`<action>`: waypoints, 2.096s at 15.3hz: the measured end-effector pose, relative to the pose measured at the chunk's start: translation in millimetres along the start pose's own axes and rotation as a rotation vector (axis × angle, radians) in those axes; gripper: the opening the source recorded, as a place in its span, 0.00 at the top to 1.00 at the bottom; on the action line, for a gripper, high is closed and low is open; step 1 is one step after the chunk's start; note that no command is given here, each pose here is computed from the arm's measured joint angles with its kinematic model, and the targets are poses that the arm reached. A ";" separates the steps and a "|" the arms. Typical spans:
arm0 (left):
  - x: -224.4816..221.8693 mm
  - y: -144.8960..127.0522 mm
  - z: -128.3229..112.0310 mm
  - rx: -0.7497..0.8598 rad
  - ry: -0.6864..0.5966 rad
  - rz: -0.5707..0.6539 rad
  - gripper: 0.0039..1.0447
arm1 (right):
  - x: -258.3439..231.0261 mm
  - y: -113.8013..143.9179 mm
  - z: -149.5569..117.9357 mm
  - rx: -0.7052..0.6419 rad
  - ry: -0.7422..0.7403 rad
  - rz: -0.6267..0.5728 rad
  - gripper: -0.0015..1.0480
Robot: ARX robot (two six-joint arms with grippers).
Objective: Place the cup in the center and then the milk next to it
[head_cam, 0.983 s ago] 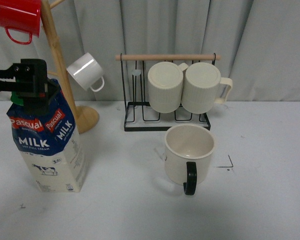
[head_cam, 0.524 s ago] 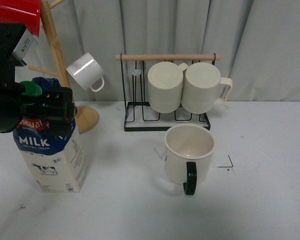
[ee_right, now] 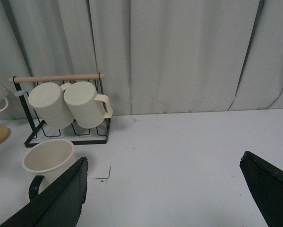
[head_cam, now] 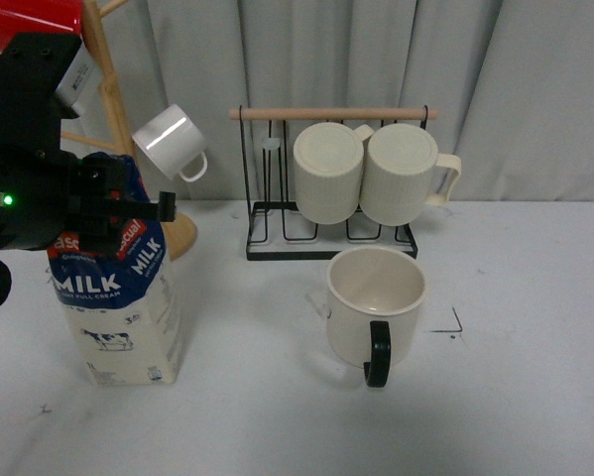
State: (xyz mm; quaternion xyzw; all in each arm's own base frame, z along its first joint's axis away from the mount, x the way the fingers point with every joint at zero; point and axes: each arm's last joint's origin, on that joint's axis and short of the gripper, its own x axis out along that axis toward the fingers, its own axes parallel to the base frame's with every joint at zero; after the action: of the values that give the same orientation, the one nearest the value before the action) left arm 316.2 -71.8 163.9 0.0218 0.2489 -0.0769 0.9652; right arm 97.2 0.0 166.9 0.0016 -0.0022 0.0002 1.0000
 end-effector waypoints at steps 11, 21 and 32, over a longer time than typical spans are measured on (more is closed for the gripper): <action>15.1 -79.3 9.2 0.048 -0.059 -0.071 0.83 | 0.0 0.0 0.0 0.000 0.000 0.000 0.06; 25.0 -101.6 3.7 0.083 -0.100 -0.078 0.84 | 0.0 0.0 0.0 0.000 0.000 0.000 0.06; -128.7 -28.5 1.9 -0.074 -0.505 0.168 0.40 | 0.0 0.0 0.0 0.000 0.000 0.000 0.06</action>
State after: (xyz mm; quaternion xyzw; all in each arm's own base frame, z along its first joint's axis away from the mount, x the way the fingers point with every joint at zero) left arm 201.3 -82.4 227.7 -0.0127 0.0003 0.0097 0.9999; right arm 97.2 0.0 166.9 0.0016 -0.0020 0.0000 1.0000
